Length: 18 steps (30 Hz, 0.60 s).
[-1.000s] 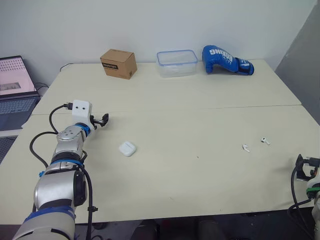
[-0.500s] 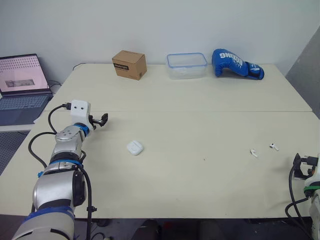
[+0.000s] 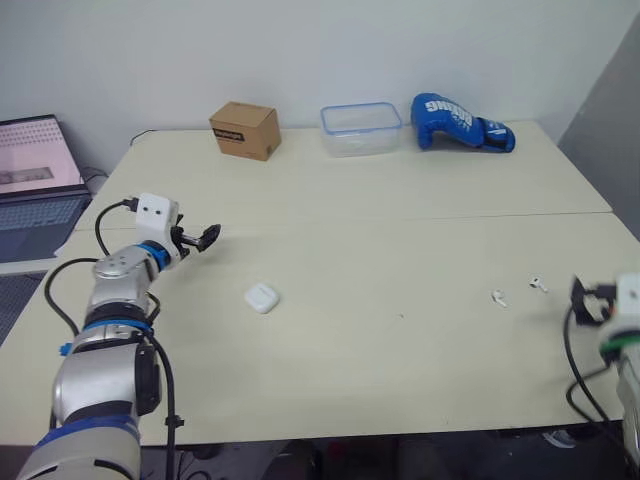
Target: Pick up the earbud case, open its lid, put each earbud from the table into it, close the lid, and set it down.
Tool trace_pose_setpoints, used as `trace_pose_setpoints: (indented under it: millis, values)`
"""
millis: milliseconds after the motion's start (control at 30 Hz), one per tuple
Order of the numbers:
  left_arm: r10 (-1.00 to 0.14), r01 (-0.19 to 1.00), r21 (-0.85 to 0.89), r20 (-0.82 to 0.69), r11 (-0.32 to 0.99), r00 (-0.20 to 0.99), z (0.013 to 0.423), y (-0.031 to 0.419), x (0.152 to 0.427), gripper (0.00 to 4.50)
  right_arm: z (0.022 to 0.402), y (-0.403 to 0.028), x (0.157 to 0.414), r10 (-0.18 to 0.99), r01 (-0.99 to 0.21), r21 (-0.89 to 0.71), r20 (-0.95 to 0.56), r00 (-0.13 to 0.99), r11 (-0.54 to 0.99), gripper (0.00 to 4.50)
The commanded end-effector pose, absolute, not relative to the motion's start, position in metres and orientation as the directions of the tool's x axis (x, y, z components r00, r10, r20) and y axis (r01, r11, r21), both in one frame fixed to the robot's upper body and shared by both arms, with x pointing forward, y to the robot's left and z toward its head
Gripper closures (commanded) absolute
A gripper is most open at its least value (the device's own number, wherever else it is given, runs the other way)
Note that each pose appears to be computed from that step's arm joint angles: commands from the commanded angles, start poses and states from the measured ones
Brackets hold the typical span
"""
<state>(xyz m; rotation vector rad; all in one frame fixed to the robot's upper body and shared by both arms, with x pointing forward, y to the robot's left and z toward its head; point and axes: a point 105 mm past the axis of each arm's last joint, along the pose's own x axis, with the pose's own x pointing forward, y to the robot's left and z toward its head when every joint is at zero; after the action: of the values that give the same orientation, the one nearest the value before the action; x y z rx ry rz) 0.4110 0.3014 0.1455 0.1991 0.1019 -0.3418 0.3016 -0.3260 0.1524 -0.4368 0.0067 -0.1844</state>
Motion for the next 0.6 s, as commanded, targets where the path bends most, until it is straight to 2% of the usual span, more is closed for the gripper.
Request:
trace_pose_setpoints:
  millis: [33,100,167,267,400,500,600]
  values:
    - [-0.468,0.493,0.186,-0.164,0.850,0.868,0.160,0.297,0.393,0.01,0.152,-0.262,0.331,0.179,-0.177,-0.354,-0.027,0.984,0.918,0.00]
    - [-0.577,0.618,0.189,-0.232,0.763,0.783,0.156,0.283,0.372,0.01,0.154,-0.219,0.339,0.401,-0.394,-0.284,-0.037,0.916,0.874,0.00]
    - [-0.641,0.695,0.165,-0.286,0.699,0.712,0.152,0.269,0.351,0.01,0.156,-0.177,0.339,0.586,-0.579,-0.233,-0.046,0.809,0.782,0.00]
    - [-0.671,0.739,0.138,-0.335,0.659,0.661,0.145,0.251,0.325,0.01,0.162,-0.127,0.336,0.763,-0.756,-0.183,-0.039,0.645,0.629,0.00]
    - [-0.650,0.716,0.144,-0.325,0.683,0.686,0.135,0.235,0.312,0.01,0.164,-0.089,0.328,0.859,-0.852,-0.173,-0.052,0.510,0.495,0.00]
    - [-0.671,0.732,0.102,-0.331,0.674,0.664,0.116,0.210,0.293,0.01,0.162,-0.054,0.307,0.934,-0.931,-0.171,-0.101,0.342,0.322,0.00]
    - [-0.620,0.683,0.102,-0.338,0.724,0.708,0.107,0.209,0.295,0.01,0.164,-0.043,0.296,0.954,-0.954,-0.174,-0.133,0.270,0.246,0.00]
